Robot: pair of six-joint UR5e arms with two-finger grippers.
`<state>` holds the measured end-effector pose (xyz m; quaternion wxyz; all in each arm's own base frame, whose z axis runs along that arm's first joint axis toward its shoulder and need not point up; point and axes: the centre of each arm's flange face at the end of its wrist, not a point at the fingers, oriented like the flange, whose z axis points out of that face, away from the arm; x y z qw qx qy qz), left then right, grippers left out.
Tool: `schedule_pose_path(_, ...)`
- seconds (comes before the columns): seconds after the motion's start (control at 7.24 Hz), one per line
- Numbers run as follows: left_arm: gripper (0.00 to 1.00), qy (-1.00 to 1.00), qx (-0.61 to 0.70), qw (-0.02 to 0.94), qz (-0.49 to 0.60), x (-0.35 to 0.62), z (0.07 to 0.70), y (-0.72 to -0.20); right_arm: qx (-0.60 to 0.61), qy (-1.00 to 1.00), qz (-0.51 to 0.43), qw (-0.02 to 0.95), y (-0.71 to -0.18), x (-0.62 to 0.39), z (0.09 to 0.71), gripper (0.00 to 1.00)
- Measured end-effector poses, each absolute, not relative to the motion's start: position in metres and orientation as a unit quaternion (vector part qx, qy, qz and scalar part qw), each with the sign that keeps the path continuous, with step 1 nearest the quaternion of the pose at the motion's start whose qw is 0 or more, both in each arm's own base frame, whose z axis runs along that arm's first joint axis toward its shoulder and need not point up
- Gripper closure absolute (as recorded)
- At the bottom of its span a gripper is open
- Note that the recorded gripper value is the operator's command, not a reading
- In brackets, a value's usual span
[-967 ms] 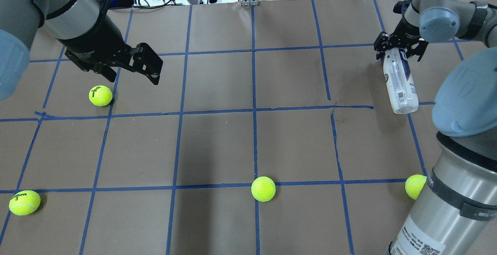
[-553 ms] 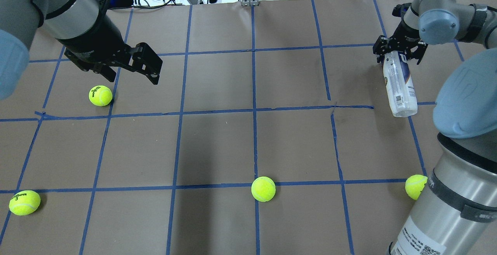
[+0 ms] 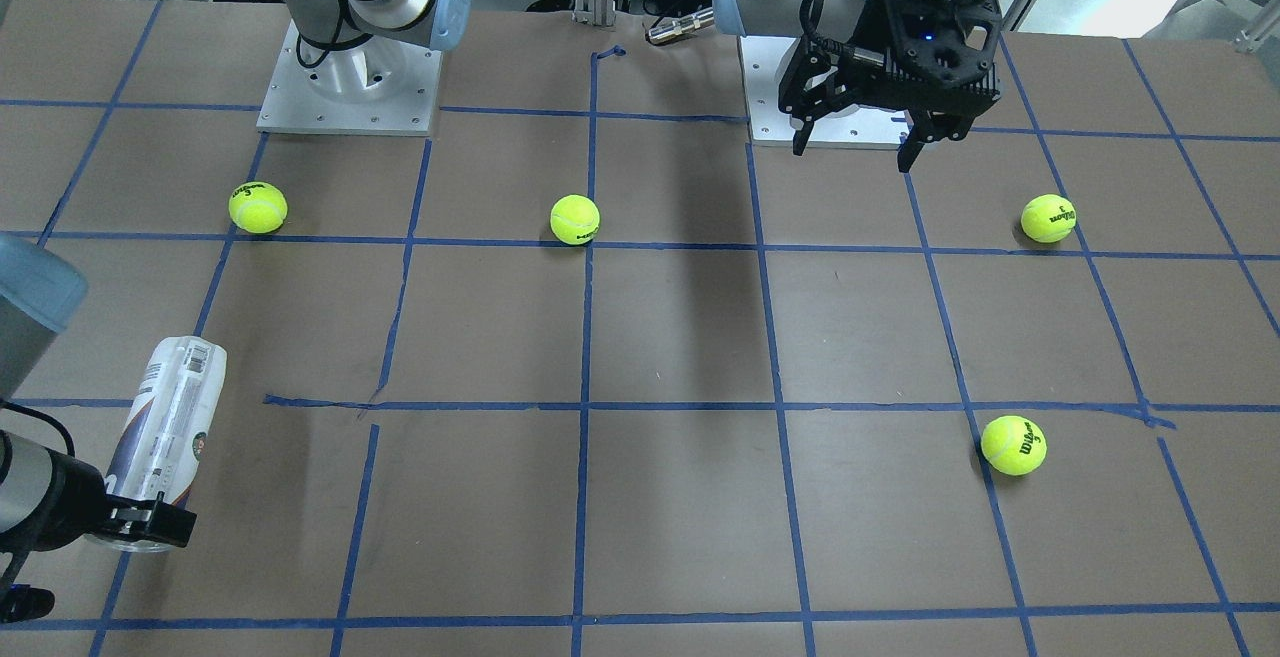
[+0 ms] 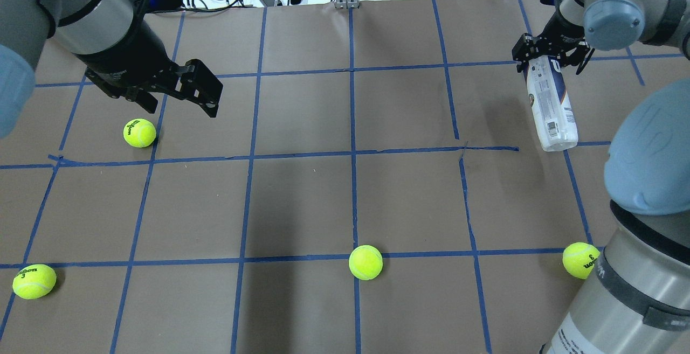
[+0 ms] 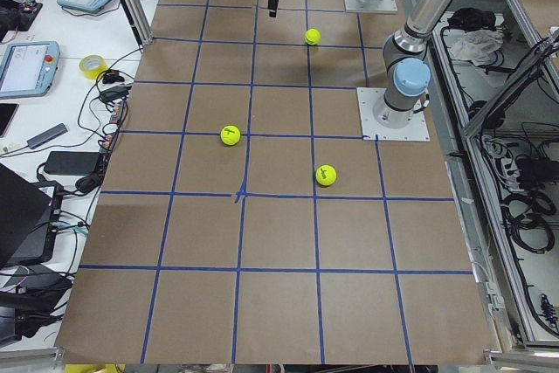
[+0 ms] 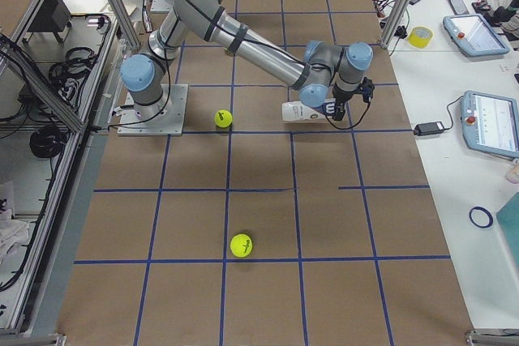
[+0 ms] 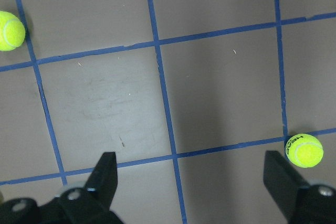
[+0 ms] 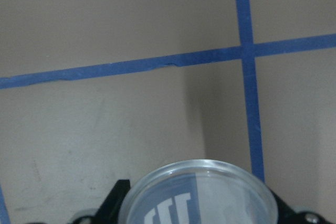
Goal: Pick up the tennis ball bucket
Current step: 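Grip the can's rim with the right gripper and tip it over, then carry the can toward the table center and lay it down sideways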
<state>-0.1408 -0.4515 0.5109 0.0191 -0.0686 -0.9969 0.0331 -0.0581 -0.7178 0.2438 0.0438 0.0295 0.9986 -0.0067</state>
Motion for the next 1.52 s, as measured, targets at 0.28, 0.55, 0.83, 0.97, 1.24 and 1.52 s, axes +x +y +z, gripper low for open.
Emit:
schedule_pose_path(0.28, 0.00, -0.997, -0.069, 0.019, 0.034, -0.141, 0.511, -0.451, -0.036, 0.998, -0.020, 0.051, -0.708, -0.011, 0.269, 0.38)
schedule_pose_path(0.55, 0.00, -0.997, -0.068, 0.019, 0.033, -0.140, 0.510, -0.452, -0.092, 0.993, -0.030, 0.067, -0.682, 0.060, 0.293, 0.44)
schedule_pose_path(0.83, 0.00, -0.997, -0.068, 0.020, 0.033, -0.140, 0.510, -0.452, -0.173, 0.982, -0.032, 0.067, -0.660, 0.138, 0.295, 0.44)
schedule_pose_path(0.97, 0.00, -0.997, -0.068, 0.020, 0.033, -0.140, 0.510, -0.452, -0.221, 0.972, -0.042, 0.063, -0.652, 0.177, 0.297, 0.43)
schedule_pose_path(1.24, 0.00, -0.997, -0.068, 0.020, 0.034, -0.140, 0.510, -0.452, -0.319, 0.945, -0.053, 0.036, -0.631, 0.236, 0.303, 0.45)
schedule_pose_path(1.52, 0.00, -0.997, -0.068, 0.020, 0.034, -0.140, 0.510, -0.452, -0.410, 0.910, -0.060, 0.023, -0.608, 0.288, 0.308, 0.45)
